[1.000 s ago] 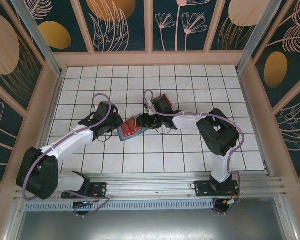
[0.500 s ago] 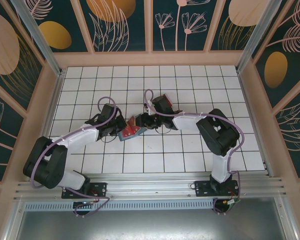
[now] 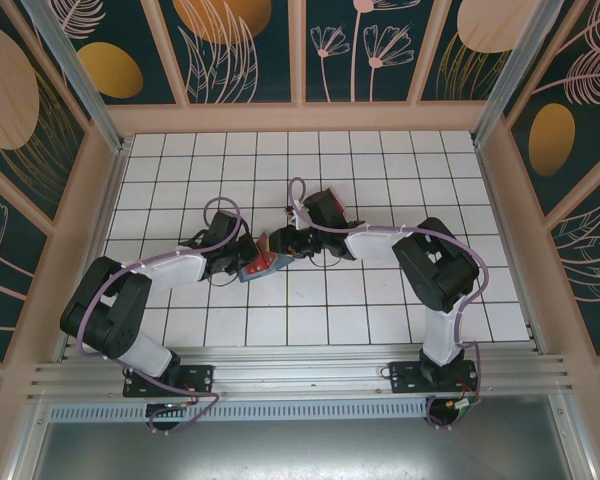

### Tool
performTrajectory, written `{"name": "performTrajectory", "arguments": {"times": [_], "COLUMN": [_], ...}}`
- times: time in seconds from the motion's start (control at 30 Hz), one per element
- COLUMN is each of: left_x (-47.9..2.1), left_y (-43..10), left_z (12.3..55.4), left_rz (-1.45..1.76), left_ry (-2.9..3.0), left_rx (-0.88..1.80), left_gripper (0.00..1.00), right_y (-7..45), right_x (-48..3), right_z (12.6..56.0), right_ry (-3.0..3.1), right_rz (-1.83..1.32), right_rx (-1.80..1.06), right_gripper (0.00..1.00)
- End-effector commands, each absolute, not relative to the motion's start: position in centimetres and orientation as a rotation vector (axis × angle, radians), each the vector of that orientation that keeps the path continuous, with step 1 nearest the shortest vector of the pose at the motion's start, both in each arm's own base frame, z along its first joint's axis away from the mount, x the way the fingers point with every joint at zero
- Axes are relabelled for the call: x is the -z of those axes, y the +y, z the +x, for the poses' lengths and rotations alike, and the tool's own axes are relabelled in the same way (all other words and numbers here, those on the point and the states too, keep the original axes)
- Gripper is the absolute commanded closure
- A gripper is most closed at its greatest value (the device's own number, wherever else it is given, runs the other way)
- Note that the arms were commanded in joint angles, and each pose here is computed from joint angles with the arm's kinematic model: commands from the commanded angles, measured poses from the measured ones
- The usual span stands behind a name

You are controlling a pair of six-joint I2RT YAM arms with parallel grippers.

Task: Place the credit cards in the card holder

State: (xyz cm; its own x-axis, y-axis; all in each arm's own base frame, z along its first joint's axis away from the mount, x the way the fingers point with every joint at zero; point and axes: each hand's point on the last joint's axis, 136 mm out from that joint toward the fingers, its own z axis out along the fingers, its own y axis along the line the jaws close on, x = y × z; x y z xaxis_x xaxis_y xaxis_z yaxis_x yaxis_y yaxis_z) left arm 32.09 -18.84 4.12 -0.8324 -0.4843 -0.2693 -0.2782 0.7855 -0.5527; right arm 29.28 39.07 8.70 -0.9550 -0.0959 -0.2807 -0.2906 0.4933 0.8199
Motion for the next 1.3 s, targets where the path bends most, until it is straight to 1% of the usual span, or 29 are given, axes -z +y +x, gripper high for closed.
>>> {"name": "performTrajectory", "arguments": {"times": [0.0,0.27,0.43,0.67,0.83,0.97,1.1,1.2,1.27], "left_x": [-3.9,-4.2,-5.2,-7.3,-8.0,-8.5,-9.5,-9.9,-10.0], "left_y": [-19.4,-18.4,-16.5,-14.2,-12.7,-12.7,-13.7,-14.7,-15.7], "left_z": [32.1,31.7,31.1,30.4,29.9,30.1,31.3,32.4,33.2], "left_rz": [-0.582,-0.58,-0.619,-0.664,-0.692,-0.673,-0.619,-0.576,-0.548], "left_ry": [2.573,2.578,2.549,2.483,2.455,2.448,2.438,2.452,2.463], "left_rx": [0.738,0.671,0.591,0.555,0.516,0.516,0.55,0.572,0.606], "left_gripper": [1.0,1.0,1.0,1.0,1.0,1.0,0.99,0.92,0.89], "right_y": [40.3,41.5,42.3,43.4,43.5,42.3,39.8,37.2,35.3], "right_x": [-9.4,-9.2,-9.1,-8.6,-8.3,-10.0,-12.0,-12.9,-13.3], "right_z": [28.7,27.9,27.5,27.3,27.4,28.7,31.0,32.8,33.9], "right_ry": [2.512,2.522,2.527,2.544,2.554,2.522,2.481,2.464,2.454], "right_rz": [-0.375,-0.406,-0.424,-0.446,-0.455,-0.447,-0.429,-0.403,-0.376], "right_rx": [-1.531,-1.554,-1.557,-1.551,-1.539,-1.467,-1.329,-1.182,-1.092], "right_gripper": [0.63,0.63,0.63,0.63,0.63,0.63,0.63,0.62,0.62]}}
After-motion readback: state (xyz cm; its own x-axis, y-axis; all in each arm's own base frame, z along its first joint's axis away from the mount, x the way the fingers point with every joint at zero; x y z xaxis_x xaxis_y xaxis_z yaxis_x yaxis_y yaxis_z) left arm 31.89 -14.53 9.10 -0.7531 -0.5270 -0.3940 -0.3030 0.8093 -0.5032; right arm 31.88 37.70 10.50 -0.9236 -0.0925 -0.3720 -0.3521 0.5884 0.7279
